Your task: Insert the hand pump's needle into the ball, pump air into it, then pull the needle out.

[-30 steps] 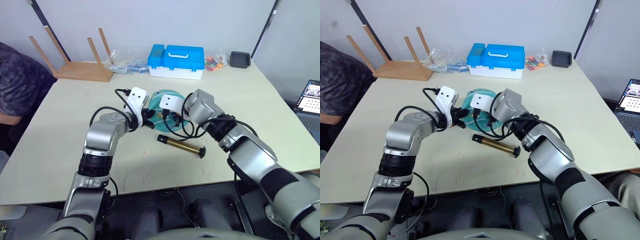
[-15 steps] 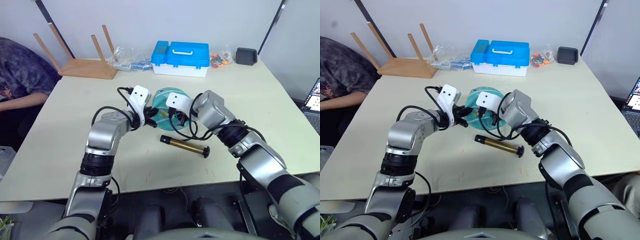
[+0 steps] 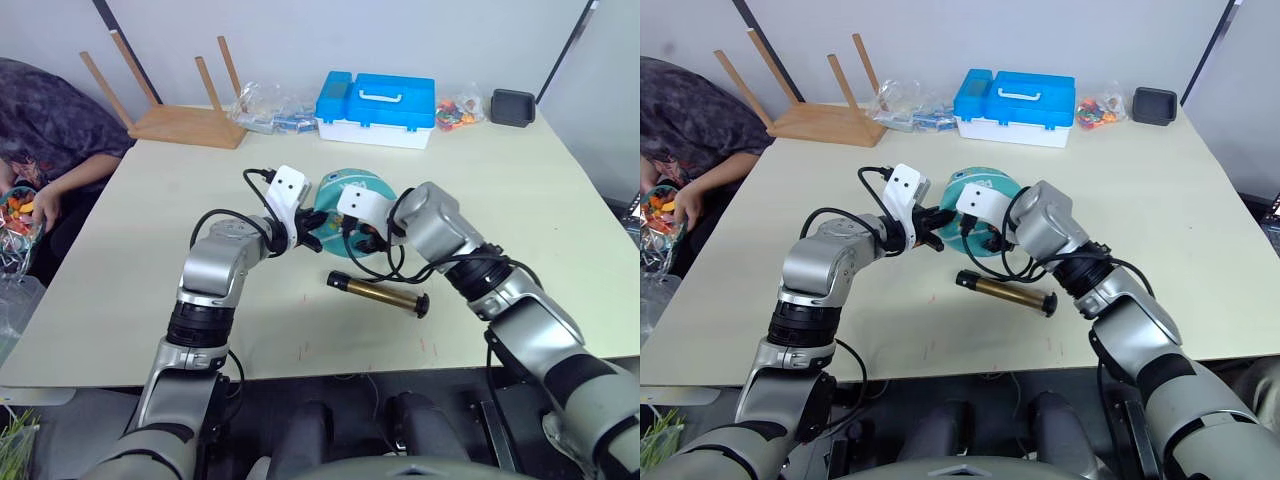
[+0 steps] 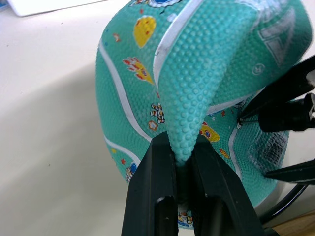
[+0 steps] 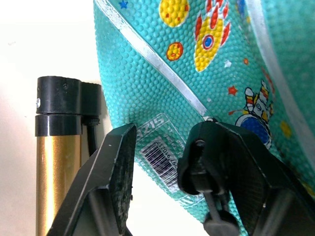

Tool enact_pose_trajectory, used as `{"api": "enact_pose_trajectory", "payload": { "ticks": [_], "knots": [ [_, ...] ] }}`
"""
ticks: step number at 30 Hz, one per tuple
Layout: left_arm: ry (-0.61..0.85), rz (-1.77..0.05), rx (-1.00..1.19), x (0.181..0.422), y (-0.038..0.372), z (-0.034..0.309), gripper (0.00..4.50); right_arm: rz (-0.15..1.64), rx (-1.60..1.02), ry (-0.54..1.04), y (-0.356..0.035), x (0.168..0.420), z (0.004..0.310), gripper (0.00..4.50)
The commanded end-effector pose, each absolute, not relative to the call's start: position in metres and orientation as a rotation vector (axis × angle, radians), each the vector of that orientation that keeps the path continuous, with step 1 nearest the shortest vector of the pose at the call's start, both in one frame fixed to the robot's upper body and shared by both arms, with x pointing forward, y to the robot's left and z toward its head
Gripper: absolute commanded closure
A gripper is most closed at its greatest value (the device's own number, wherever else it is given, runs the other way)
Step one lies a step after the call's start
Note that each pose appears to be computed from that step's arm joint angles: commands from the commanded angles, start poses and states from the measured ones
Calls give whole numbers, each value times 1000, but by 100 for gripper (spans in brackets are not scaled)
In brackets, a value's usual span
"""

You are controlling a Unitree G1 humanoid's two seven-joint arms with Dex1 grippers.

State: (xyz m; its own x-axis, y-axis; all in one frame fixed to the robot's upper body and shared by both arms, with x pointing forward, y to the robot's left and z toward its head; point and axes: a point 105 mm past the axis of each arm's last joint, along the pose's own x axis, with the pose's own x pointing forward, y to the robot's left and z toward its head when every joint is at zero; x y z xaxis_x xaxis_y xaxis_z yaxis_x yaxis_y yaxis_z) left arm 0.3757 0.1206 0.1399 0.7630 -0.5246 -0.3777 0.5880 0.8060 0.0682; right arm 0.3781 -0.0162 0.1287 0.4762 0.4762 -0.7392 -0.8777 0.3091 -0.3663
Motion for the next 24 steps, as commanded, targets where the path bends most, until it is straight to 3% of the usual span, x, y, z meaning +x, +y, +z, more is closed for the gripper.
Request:
{"api": "enact_pose_trajectory", "payload": {
  "ticks": [1,6,14,24],
  "knots": [
    [454,-599,192,374,123,113,450,934,-869,513,-27,375,145,206],
    [448,-602,194,376,123,114,450,920,-807,463,-48,360,162,206],
    [437,-604,195,378,124,117,450,971,-736,240,-55,338,176,206],
    [425,-610,196,376,126,122,450,966,-745,149,-52,358,163,206]
  ]
}}
